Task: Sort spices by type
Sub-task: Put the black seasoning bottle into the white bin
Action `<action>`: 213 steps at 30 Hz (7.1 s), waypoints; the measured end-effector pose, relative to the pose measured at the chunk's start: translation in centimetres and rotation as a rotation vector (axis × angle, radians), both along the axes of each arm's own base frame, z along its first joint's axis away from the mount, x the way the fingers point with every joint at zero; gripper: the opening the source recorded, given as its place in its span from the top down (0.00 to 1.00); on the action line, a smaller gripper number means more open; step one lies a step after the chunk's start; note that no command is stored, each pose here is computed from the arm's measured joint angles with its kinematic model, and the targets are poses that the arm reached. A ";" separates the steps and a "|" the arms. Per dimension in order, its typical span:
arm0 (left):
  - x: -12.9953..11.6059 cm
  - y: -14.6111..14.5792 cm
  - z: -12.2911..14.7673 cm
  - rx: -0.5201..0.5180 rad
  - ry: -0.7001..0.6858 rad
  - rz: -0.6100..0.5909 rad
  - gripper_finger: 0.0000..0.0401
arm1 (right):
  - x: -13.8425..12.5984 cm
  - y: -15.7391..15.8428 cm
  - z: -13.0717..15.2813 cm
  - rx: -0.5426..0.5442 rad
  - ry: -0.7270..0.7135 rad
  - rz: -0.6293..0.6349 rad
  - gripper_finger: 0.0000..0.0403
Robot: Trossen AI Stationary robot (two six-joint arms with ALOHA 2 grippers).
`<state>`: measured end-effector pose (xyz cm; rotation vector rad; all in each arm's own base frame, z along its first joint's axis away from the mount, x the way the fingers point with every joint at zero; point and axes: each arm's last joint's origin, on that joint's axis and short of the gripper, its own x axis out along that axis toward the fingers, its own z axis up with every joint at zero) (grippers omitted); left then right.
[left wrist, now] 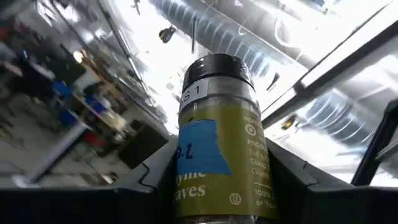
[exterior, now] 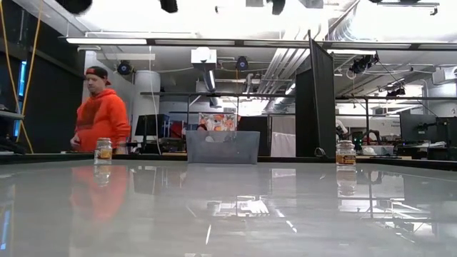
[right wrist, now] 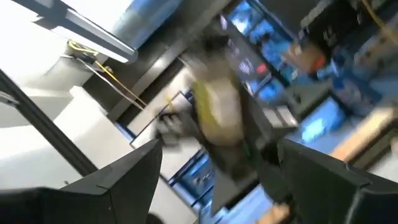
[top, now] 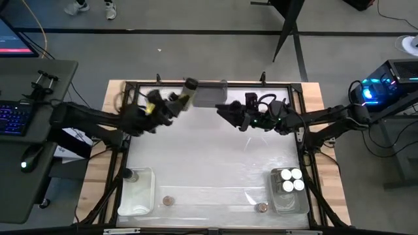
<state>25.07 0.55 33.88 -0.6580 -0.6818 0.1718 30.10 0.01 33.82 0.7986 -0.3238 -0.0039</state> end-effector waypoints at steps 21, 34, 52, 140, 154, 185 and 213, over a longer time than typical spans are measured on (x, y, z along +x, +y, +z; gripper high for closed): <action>4.8 -0.7 -1.8 -0.013 -0.089 -0.093 0.60 | 3.1 -1.1 6.7 -0.202 0.138 -0.158 0.21; 4.6 1.2 -0.4 0.053 -0.139 -0.021 0.60 | 4.6 0.6 5.1 -0.190 0.177 -0.121 0.21; 5.7 0.1 -1.7 0.094 0.023 -0.076 0.60 | 4.5 -0.8 5.9 -0.157 0.090 -0.204 0.22; 5.0 -8.4 -10.9 1.698 1.020 -0.437 0.30 | 8.5 4.8 -10.6 -0.283 0.936 0.757 0.52; 5.8 -8.6 -11.4 1.715 1.009 -0.382 0.30 | 8.7 4.8 -11.0 -0.291 0.928 0.768 0.52; 6.4 -8.6 -12.1 1.614 1.040 -0.392 0.58 | 9.0 4.5 -10.7 -0.234 0.908 0.746 0.45; -3.9 -8.1 1.6 0.233 1.891 -0.475 0.58 | 3.6 -2.3 -5.8 -0.361 1.142 0.315 0.06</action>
